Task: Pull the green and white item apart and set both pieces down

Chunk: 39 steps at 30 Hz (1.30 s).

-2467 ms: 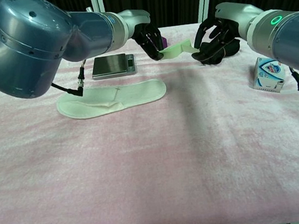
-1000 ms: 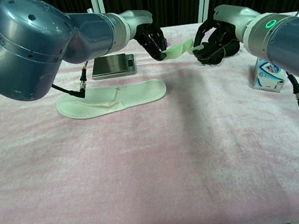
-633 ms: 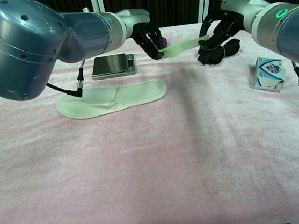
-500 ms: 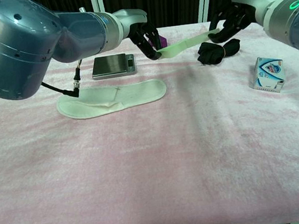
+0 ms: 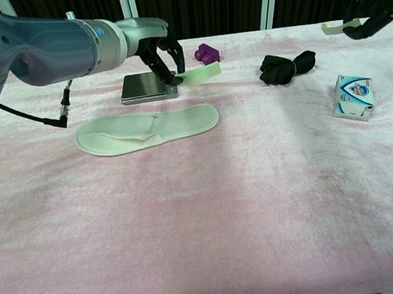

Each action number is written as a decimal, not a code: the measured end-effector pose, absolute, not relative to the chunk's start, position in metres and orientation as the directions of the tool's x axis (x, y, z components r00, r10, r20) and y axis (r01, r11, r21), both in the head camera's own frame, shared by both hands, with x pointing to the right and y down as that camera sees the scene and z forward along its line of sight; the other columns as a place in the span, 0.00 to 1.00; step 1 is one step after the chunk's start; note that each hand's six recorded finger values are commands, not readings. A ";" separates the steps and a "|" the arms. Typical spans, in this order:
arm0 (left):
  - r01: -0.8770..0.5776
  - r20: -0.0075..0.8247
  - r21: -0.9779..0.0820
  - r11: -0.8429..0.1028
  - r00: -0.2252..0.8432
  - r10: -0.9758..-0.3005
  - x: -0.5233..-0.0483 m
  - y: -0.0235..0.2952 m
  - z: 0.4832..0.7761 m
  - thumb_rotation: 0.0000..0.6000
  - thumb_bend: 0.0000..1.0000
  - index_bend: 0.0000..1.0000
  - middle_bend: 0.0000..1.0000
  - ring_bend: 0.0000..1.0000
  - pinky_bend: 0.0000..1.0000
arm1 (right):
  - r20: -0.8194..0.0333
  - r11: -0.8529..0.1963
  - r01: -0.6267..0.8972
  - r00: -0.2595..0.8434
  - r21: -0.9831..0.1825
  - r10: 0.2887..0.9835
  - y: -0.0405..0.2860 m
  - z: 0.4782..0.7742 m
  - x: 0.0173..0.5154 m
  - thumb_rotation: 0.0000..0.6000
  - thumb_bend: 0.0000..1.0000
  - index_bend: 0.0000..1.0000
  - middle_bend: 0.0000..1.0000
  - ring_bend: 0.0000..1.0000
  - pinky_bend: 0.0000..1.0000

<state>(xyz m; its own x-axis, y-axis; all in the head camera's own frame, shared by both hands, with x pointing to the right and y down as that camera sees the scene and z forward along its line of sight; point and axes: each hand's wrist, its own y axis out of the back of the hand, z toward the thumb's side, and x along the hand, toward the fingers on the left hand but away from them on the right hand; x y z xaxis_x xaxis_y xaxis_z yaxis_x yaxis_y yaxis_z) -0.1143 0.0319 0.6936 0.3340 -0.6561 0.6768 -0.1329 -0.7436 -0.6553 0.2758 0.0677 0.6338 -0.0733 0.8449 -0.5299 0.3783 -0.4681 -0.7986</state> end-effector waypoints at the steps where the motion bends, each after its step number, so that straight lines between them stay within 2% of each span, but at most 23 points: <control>1: -0.119 0.681 -0.656 -0.746 0.334 -0.652 -0.118 0.034 0.694 1.00 0.50 0.69 0.24 0.00 0.00 | -0.544 -0.486 0.371 -0.063 -0.791 0.837 0.074 0.636 0.277 1.00 0.53 0.81 0.13 0.17 0.21; 9: -0.016 0.712 -0.647 -0.762 0.343 -0.612 -0.145 0.054 0.690 1.00 0.50 0.69 0.23 0.00 0.00 | -0.613 -0.564 0.405 0.012 -0.720 0.790 0.109 0.650 0.267 1.00 0.53 0.81 0.13 0.17 0.21; 16: 0.046 0.748 -0.622 -0.782 0.330 -0.576 -0.168 0.077 0.693 1.00 0.50 0.69 0.23 0.00 0.00 | -0.659 -0.614 0.439 0.064 -0.656 0.749 0.143 0.675 0.238 1.00 0.53 0.81 0.13 0.17 0.21; 22: 0.102 0.767 -0.611 -0.785 0.322 -0.556 -0.182 0.093 0.701 1.00 0.50 0.69 0.24 0.00 0.00 | -0.677 -0.632 0.442 0.074 -0.636 0.733 0.160 0.690 0.225 1.00 0.51 0.81 0.13 0.17 0.21; 28: 0.113 0.763 -0.621 -0.775 0.311 -0.566 -0.187 0.096 0.714 1.00 0.50 0.69 0.23 0.00 0.00 | -0.678 -0.637 0.424 0.069 -0.644 0.732 0.169 0.705 0.217 1.00 0.49 0.79 0.12 0.15 0.20; 31: 0.105 0.766 -0.615 -0.781 0.312 -0.562 -0.188 0.100 0.723 1.00 0.49 0.67 0.22 0.00 0.00 | -0.677 -0.636 0.417 0.065 -0.649 0.733 0.170 0.711 0.215 1.00 0.45 0.72 0.11 0.13 0.19; 33: 0.108 0.771 -0.608 -0.786 0.315 -0.553 -0.188 0.104 0.729 1.00 0.46 0.64 0.21 0.00 0.00 | -0.676 -0.639 0.405 0.066 -0.654 0.734 0.171 0.713 0.215 1.00 0.42 0.62 0.10 0.12 0.19; 34: 0.110 0.774 -0.604 -0.789 0.318 -0.548 -0.187 0.106 0.732 1.00 0.42 0.60 0.21 0.00 0.00 | -0.679 -0.643 0.400 0.068 -0.653 0.731 0.172 0.715 0.215 1.00 0.39 0.55 0.09 0.10 0.19; 37: 0.107 0.783 -0.589 -0.801 0.321 -0.533 -0.187 0.112 0.740 1.00 0.27 0.41 0.15 0.00 0.00 | -0.692 -0.657 0.393 0.068 -0.643 0.718 0.175 0.717 0.216 1.00 0.32 0.34 0.06 0.07 0.18; 38: 0.104 0.785 -0.586 -0.804 0.321 -0.530 -0.188 0.113 0.742 1.00 0.22 0.32 0.12 0.00 0.00 | -0.698 -0.662 0.393 0.066 -0.639 0.713 0.176 0.718 0.217 1.00 0.30 0.29 0.04 0.06 0.18; 39: 0.101 0.787 -0.582 -0.807 0.322 -0.527 -0.188 0.113 0.744 1.00 0.20 0.26 0.11 0.00 0.00 | -0.705 -0.667 0.391 0.063 -0.634 0.707 0.177 0.718 0.218 1.00 0.27 0.21 0.02 0.05 0.17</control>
<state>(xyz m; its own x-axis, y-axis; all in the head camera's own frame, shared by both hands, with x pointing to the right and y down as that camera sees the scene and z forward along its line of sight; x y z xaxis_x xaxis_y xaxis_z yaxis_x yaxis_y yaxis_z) -0.1878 0.1135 0.7438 0.3216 -0.5266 0.7869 0.1013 -0.8072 -0.5816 0.2176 0.1766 0.7182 0.0635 0.7068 -0.7046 0.3910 -0.6672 -0.6340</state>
